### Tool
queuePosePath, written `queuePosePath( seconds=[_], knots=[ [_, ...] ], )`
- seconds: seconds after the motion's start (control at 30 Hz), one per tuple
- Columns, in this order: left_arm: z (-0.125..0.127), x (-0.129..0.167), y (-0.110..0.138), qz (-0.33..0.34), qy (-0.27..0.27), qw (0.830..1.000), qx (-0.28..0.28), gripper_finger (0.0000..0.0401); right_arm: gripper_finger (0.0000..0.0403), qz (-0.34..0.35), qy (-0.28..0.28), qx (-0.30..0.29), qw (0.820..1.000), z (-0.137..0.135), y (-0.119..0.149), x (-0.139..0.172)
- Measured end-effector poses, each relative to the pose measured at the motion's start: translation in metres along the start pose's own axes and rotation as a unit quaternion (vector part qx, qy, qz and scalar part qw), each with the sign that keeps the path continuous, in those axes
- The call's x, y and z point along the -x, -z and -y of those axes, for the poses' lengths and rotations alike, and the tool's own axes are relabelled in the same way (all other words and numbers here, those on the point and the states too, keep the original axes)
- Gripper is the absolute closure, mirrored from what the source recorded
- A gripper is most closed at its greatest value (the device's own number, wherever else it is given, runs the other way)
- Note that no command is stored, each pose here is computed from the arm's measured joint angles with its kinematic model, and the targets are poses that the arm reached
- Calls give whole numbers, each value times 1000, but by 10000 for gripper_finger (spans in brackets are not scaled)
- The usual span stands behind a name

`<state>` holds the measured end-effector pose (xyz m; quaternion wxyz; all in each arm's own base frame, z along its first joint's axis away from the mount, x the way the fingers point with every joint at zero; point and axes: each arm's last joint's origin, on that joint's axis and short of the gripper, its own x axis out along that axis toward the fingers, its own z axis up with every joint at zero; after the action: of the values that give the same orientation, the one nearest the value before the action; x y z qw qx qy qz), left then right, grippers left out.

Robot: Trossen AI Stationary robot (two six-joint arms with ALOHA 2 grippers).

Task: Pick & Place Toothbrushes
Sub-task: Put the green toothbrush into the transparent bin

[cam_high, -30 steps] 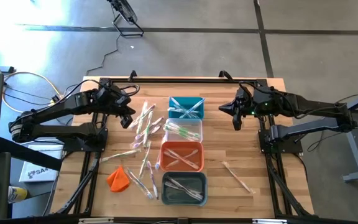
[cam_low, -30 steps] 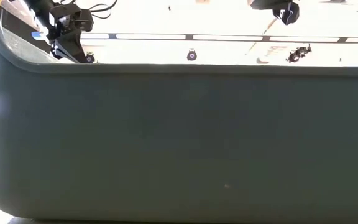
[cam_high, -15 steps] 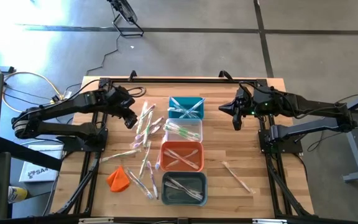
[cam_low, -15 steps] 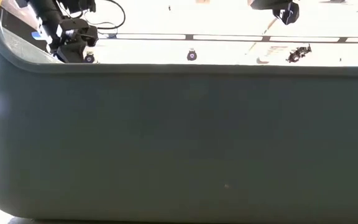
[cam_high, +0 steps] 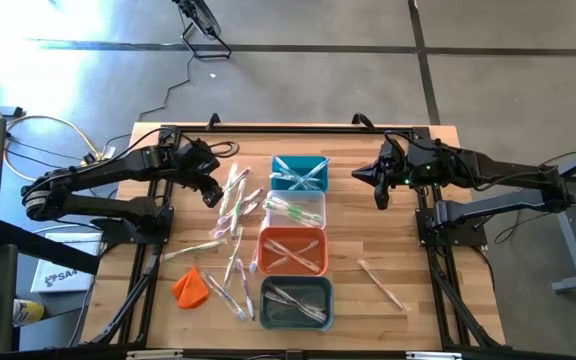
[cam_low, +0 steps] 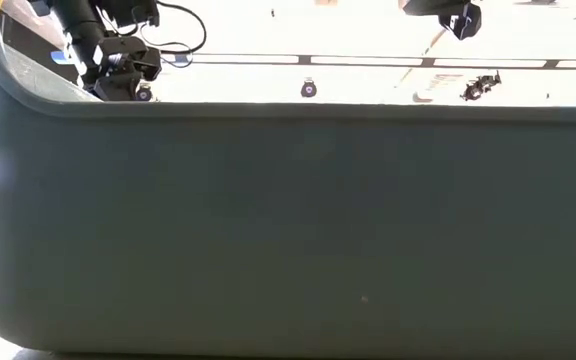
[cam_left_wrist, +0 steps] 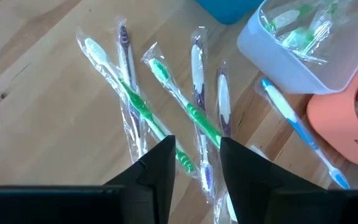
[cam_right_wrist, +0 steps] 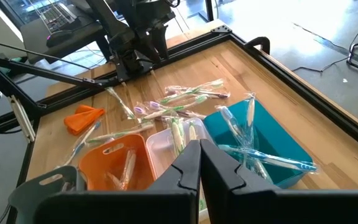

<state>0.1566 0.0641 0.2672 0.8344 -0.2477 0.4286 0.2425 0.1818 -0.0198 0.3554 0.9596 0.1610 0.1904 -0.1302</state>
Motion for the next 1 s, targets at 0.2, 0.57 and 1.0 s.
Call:
queuePosePath(
  seconds=[0.2, 0.57, 1.0],
  knots=[
    [0, 0, 0, 0, 0, 1000, -3, 276, 401, 0, 0, 0, 1000, 0, 0, 0],
    [2, 0, 1, -13, 31, 999, 34, 276, 401, 0, 0, 0, 1000, 0, 0, 0],
    [1, 0, 4, -33, 30, 997, 64, 276, 401, 0, 0, 0, 1000, 0, 0, 0]
  ],
)
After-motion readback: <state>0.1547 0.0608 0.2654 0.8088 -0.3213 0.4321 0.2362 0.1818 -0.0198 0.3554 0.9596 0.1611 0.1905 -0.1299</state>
